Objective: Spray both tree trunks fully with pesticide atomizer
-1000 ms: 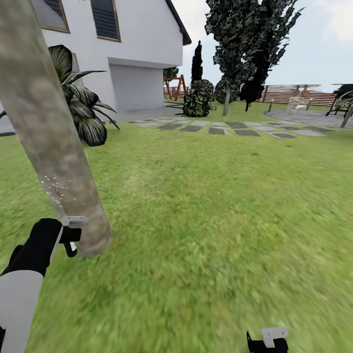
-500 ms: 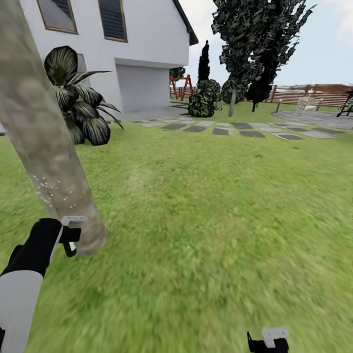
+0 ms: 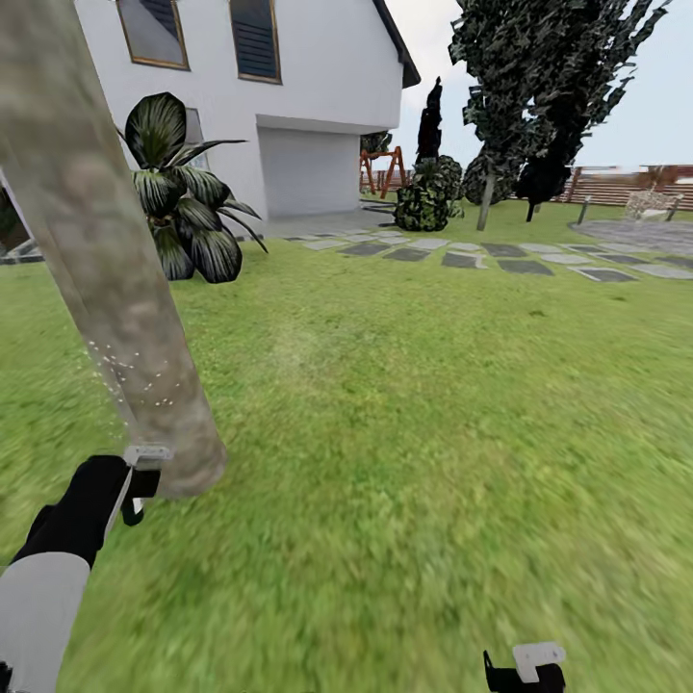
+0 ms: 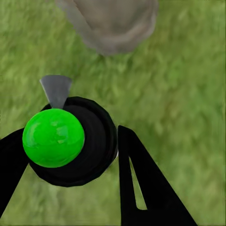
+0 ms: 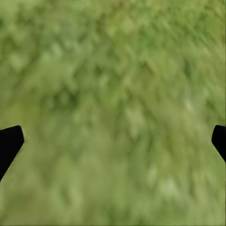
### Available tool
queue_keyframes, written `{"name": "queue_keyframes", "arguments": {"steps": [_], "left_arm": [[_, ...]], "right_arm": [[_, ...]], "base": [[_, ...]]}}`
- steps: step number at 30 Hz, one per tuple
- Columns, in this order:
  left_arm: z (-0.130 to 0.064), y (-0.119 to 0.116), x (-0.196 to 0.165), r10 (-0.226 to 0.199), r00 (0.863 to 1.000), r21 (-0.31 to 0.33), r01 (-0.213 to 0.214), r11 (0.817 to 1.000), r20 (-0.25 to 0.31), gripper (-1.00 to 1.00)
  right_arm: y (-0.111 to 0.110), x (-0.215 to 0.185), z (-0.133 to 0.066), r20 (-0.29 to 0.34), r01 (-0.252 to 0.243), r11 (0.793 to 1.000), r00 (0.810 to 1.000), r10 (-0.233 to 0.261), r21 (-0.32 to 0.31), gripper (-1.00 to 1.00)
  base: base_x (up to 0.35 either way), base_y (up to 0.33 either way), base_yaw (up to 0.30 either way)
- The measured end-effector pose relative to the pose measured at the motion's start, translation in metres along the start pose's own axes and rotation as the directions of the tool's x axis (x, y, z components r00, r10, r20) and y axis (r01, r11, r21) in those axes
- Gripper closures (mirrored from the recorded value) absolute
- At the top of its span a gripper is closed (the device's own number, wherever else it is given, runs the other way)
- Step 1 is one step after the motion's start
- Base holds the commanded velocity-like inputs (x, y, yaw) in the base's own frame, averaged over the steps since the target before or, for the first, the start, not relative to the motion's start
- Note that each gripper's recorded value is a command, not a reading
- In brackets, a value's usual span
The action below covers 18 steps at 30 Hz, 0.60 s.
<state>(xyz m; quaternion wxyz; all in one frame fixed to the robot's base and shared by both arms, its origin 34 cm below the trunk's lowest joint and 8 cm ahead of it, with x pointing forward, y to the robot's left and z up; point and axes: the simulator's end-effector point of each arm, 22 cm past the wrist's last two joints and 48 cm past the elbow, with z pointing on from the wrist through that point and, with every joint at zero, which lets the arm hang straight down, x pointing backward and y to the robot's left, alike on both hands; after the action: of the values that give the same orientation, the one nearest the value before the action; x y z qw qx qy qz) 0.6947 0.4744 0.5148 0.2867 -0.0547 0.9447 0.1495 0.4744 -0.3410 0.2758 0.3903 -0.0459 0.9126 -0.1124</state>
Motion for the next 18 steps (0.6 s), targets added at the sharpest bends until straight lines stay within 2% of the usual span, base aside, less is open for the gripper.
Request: {"name": "queue_keyframes", "arguments": {"steps": [2, 5, 6, 9, 18], "left_arm": [[0.014, -0.004, 0.014, -0.010, 1.000, -0.013, 0.010, 1.000, -0.001, 1.00], [0.026, -0.008, 0.021, -0.075, 0.996, -0.051, 0.077, 0.996, 0.038, 1.00], [0.026, -0.010, 0.021, -0.083, 0.995, -0.048, 0.086, 0.995, 0.046, 1.00], [0.026, -0.011, 0.020, -0.085, 0.995, -0.046, 0.088, 0.995, 0.049, 1.00], [0.026, -0.026, 0.019, -0.081, 0.995, -0.031, 0.083, 0.996, 0.056, 1.00]], "right_arm": [[0.001, 0.000, 0.000, -0.001, 0.000, 1.000, 1.000, 0.000, -0.001, -1.00], [0.001, 0.000, 0.000, 0.000, 0.000, 1.000, 1.000, 0.000, -0.002, -1.00], [0.001, 0.000, 0.000, 0.000, 0.000, 1.000, 1.000, 0.000, -0.002, -1.00], [0.001, 0.000, 0.000, 0.000, -0.001, 1.000, 1.000, 0.001, -0.002, -1.00], [-0.001, 0.000, 0.000, -0.001, 0.000, 1.000, 1.000, 0.000, 0.002, -1.00]], "base": [[0.000, 0.000, 0.276], [0.000, 0.000, 0.276], [0.000, 0.000, 0.276], [0.026, -0.007, 0.237], [0.230, -0.148, 0.014]]}}
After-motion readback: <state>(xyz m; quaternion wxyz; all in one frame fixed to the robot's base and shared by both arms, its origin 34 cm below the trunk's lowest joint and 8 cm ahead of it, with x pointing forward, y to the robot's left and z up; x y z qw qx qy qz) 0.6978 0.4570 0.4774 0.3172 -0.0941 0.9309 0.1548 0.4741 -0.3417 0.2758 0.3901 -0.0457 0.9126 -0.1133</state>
